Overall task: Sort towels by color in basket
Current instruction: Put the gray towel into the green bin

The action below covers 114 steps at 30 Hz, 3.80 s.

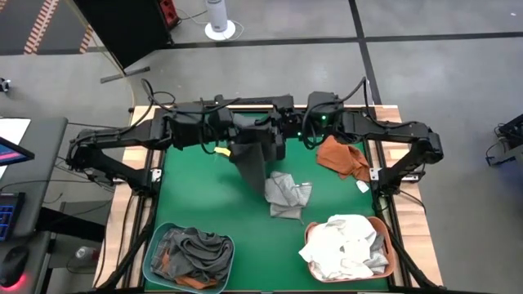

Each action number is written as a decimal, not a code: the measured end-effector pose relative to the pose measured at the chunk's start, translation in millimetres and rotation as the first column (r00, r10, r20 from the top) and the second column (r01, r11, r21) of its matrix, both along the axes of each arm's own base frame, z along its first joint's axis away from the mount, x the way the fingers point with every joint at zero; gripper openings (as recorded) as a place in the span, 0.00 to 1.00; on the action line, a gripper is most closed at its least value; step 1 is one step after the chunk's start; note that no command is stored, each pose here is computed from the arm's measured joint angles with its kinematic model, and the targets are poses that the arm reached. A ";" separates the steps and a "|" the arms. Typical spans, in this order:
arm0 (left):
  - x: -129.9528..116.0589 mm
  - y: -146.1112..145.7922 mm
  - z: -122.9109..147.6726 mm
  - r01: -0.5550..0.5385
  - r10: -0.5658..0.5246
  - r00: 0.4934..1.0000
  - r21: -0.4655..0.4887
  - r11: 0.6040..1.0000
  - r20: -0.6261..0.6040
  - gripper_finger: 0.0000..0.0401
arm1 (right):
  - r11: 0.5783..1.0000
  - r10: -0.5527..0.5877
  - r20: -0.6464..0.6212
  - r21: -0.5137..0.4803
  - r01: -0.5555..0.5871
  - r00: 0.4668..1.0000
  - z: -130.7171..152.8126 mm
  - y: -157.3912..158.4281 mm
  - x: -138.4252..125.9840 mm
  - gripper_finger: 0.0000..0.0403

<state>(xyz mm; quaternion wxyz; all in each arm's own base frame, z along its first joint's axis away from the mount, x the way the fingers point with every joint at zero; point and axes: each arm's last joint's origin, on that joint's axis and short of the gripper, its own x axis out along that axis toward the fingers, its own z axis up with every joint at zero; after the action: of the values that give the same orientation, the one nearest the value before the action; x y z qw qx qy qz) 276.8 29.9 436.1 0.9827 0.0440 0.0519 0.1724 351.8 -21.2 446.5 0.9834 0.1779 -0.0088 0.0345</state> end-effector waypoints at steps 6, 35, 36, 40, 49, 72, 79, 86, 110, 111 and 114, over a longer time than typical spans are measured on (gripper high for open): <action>-21.2 1.2 20.3 -0.058 0.059 0.996 -0.016 0.998 0.071 0.01 | 0.998 0.049 -0.014 0.031 -0.049 0.999 0.3 10.0 -1.7 0.41; -175.8 -44.8 127.2 0.854 -0.758 0.425 -0.496 0.155 0.495 0.00 | 0.908 -0.282 -0.477 0.147 0.392 0.833 -13.9 -21.7 -76.5 0.66; -174.7 -46.0 129.0 0.853 -0.762 0.401 -0.510 0.109 0.508 0.00 | 0.899 -0.283 -0.499 0.160 0.408 0.819 -19.2 -23.6 -73.4 0.66; -163.5 -52.9 135.3 0.834 -0.759 0.328 -0.550 -0.047 0.562 0.00 | 0.880 -0.281 -0.567 0.170 0.444 0.774 -35.4 -27.7 -60.5 0.66; -128.8 -82.3 114.8 0.645 -0.807 0.333 -0.742 -0.182 0.488 0.00 | 0.891 -0.270 -0.692 0.085 0.447 0.670 -56.0 -30.3 -56.7 0.66; -53.5 -185.9 -56.6 -0.250 -0.651 0.285 -0.710 0.658 -0.703 0.00 | 0.953 -0.277 -0.876 -0.198 0.227 0.396 -91.1 15.3 -60.1 0.66; -34.7 -244.8 -96.2 -0.128 -0.658 0.191 -0.683 0.719 -0.728 0.00 | 0.959 -0.273 -0.898 -0.226 0.172 0.346 -101.4 29.8 -55.6 0.66; -31.4 -282.1 -126.1 -0.168 -0.623 0.177 -0.647 0.743 -0.762 0.00 | 0.956 -0.291 -0.890 -0.253 0.150 0.352 -104.1 39.6 -52.5 0.66; -45.9 -284.8 -259.6 -0.549 -0.445 0.387 -0.589 0.593 -0.808 0.00 | 0.963 -0.266 -0.890 -0.227 0.147 0.371 -103.7 57.0 -53.7 0.66; -45.9 -284.1 -260.4 -0.567 -0.435 0.390 -0.584 0.581 -0.812 0.01 | 0.963 -0.267 -0.890 -0.227 0.147 0.371 -103.7 56.8 -53.7 0.66; -44.6 -284.8 -258.1 -0.591 -0.425 0.407 -0.588 0.553 -0.808 0.07 | 0.963 -0.267 -0.890 -0.227 0.148 0.371 -103.7 56.6 -53.6 0.66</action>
<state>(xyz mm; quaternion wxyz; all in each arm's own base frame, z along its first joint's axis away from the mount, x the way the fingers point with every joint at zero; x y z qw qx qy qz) 232.2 -254.9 178.0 0.6657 -0.3402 0.6513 0.1303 298.2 35.4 342.8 0.8312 0.1112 0.5099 -0.1917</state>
